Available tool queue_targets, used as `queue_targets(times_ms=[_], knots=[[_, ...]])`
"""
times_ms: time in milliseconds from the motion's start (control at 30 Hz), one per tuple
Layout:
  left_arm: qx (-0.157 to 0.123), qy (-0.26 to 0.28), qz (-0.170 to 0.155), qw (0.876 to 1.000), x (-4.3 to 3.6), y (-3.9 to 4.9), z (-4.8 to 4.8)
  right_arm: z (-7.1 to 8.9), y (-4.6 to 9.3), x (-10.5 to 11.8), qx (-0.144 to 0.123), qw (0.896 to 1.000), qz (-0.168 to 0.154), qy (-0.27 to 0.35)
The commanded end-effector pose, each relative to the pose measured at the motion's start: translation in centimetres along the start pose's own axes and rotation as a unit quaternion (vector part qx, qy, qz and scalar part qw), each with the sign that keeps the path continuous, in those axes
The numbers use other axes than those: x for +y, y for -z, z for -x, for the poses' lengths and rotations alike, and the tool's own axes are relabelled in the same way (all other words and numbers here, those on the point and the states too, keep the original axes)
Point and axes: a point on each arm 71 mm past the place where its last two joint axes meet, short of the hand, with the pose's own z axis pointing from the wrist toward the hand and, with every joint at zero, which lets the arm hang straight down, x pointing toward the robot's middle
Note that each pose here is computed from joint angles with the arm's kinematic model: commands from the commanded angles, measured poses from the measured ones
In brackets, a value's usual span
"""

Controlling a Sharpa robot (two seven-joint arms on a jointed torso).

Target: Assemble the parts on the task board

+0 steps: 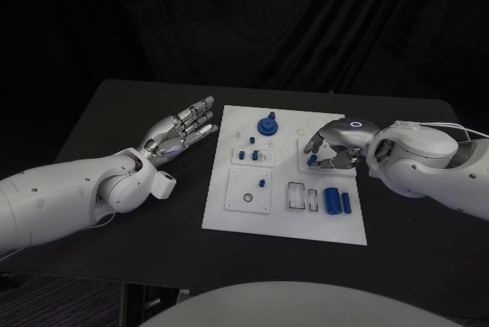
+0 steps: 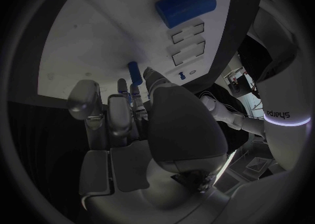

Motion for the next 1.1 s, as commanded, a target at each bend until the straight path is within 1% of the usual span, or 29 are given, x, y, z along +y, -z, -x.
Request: queue_targets(times_ms=[33, 133, 367, 833, 1100], knots=[[0.004, 0.005, -0.019, 1.000, -0.16, -0.02, -0.16, -0.38, -0.13, -0.14, 0.012, 1.000, -0.004, 0.001], [0.004, 0.006, -0.018, 1.000, -0.08, 0.01, -0.19, -0.54, -0.23, -0.15, 0.012, 1.000, -0.004, 0.001], [0.005, 0.007, -0.016, 1.000, 0.07, 0.10, -0.23, -0.63, -0.42, -0.10, 0.004, 1.000, -0.001, -0.001], [0.007, 0.010, -0.014, 1.000, 0.23, 0.14, -0.37, -0.43, -0.82, 0.35, -0.019, 1.000, 0.011, -0.003], [0.007, 0.010, -0.013, 1.000, 0.24, 0.17, -0.39, -0.36, -0.82, 0.42, -0.024, 1.000, 0.012, -0.004]])
